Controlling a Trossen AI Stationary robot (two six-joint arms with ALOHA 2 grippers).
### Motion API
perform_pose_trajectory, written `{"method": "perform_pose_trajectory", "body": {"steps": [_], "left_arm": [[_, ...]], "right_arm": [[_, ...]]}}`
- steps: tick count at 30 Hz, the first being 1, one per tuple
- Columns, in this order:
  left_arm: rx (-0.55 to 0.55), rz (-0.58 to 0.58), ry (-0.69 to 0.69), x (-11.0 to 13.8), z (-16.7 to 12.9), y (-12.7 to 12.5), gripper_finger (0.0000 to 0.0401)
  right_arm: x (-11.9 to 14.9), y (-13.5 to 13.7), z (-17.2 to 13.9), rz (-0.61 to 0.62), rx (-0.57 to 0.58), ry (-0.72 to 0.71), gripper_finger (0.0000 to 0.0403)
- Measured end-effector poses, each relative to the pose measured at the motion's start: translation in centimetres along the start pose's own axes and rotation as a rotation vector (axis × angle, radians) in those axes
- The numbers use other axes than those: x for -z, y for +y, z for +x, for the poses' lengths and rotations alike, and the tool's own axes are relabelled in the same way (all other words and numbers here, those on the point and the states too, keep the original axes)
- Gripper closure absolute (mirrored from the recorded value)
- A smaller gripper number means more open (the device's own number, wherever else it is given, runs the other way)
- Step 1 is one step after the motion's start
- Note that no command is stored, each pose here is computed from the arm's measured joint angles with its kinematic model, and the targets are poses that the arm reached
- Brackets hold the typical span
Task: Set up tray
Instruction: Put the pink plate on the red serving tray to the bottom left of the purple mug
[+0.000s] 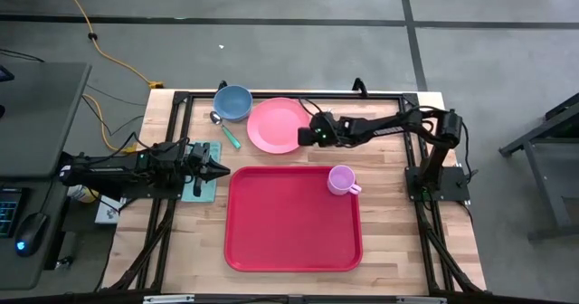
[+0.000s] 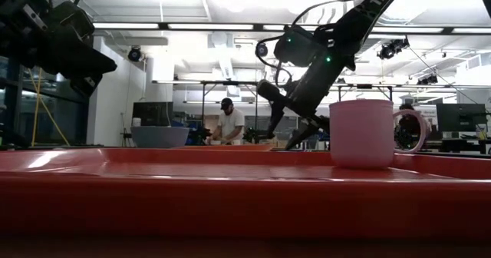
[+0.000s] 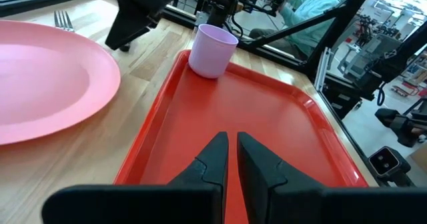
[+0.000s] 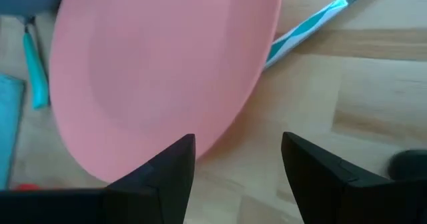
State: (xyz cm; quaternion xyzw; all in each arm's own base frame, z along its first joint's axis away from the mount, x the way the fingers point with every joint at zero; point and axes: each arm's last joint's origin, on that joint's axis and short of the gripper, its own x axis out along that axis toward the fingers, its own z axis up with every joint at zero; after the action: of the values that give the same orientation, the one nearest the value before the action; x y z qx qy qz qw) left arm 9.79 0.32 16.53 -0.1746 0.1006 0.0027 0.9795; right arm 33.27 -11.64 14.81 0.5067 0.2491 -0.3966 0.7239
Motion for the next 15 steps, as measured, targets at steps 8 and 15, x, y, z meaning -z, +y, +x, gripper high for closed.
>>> {"method": "perform_pose_trajectory", "body": {"steps": [8,15], "left_arm": [[-0.001,0.019,-0.001,0.0,0.0,0.0,0.0339],[0.001,0.019,0.000,0.0,0.0,0.0,0.0339]], "right_arm": [[1.3,0.3,2.5,0.062,-0.061,-0.029,0.0201],[1.3,0.6,2.9,0.068,-0.079,-0.103,0.0201]]}}
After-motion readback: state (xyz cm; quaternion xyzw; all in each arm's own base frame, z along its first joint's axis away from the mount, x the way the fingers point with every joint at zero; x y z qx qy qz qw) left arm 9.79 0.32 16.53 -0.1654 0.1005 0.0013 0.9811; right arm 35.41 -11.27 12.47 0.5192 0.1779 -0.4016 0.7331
